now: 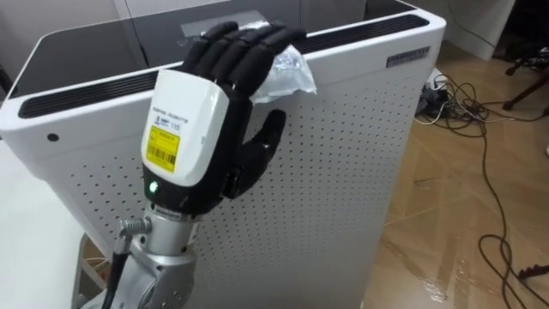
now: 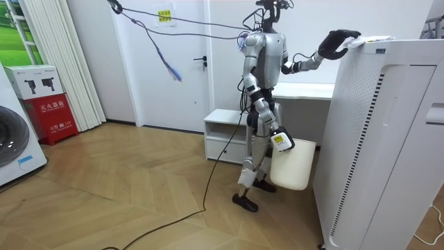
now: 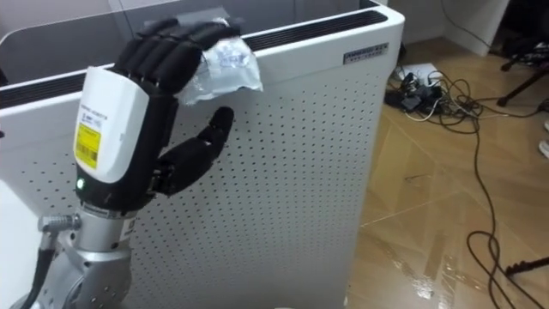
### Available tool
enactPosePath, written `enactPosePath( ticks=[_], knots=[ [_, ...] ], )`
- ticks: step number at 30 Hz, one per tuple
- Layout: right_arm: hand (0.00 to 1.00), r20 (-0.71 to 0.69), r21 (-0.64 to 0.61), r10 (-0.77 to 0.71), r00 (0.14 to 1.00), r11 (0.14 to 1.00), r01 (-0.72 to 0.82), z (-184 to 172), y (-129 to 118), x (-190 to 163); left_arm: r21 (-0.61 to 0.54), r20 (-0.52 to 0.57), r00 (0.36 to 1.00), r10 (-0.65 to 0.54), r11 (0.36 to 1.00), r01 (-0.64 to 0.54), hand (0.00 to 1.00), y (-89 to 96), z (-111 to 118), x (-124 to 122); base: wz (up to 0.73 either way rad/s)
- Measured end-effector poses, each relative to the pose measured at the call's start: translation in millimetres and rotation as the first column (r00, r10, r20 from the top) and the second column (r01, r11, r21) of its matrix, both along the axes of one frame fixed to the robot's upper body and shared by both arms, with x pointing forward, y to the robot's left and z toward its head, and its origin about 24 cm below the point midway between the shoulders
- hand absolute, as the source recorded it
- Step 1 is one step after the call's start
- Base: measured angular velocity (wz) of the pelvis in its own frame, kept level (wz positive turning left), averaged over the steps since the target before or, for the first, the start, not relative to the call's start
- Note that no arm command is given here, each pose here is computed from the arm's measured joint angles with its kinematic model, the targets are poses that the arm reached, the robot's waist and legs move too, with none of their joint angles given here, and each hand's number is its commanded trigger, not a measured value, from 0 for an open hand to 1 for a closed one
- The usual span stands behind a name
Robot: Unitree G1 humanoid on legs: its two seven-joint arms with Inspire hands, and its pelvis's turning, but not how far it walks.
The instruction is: Pick garbage
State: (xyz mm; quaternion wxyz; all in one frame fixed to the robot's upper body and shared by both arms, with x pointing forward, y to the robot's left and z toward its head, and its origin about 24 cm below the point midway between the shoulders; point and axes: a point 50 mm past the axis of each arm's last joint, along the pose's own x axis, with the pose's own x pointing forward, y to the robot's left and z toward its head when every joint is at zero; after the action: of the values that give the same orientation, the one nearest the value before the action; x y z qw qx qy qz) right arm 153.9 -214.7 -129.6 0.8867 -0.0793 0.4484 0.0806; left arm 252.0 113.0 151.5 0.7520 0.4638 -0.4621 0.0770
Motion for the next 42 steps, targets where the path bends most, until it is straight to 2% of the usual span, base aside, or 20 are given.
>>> enactPosePath(
  ticks=[6,20,27,30,35,39,42],
  knots=[
    [1.00,-0.009,0.004,0.001,1.000,1.000,-0.001,-1.6,1.5,-3.3,-0.006,0.024,1.000,0.018,1.000,-0.017,1.00,0.2,6.9,2.1,-0.05],
    [1.00,-0.015,-0.024,0.049,0.999,0.999,-0.049,-2.1,3.0,-3.7,-0.010,0.011,1.000,-0.002,1.000,0.002,1.00,-5.0,6.4,1.1,0.00],
    [1.00,0.001,-0.006,0.046,0.999,0.999,-0.046,-2.5,10.3,-2.4,-0.071,0.045,0.995,-0.088,0.993,0.091,1.00,-11.3,17.0,-6.7,0.00],
    [1.00,0.015,0.007,0.043,0.999,0.999,-0.043,-2.2,12.8,-1.6,-0.174,0.065,0.984,-0.167,0.969,0.176,1.00,-15.7,28.8,-14.6,0.00],
    [1.00,0.028,0.011,0.045,0.999,0.999,-0.045,-1.7,14.1,-0.8,-0.270,0.119,0.953,-0.280,0.914,0.303,1.00,-18.2,46.1,-28.1,0.00],
    [1.00,0.029,0.005,0.047,0.998,0.999,-0.047,-2.4,15.6,-0.8,-0.349,0.164,0.902,-0.399,0.832,0.431,1.00,-24.7,56.7,-41.6,0.00],
    [1.00,0.033,0.008,0.046,0.998,0.999,-0.046,-2.1,17.1,0.5,-0.412,0.164,0.876,-0.455,0.775,0.479,1.00,-25.5,59.0,-42.8,-0.01]
  ],
)
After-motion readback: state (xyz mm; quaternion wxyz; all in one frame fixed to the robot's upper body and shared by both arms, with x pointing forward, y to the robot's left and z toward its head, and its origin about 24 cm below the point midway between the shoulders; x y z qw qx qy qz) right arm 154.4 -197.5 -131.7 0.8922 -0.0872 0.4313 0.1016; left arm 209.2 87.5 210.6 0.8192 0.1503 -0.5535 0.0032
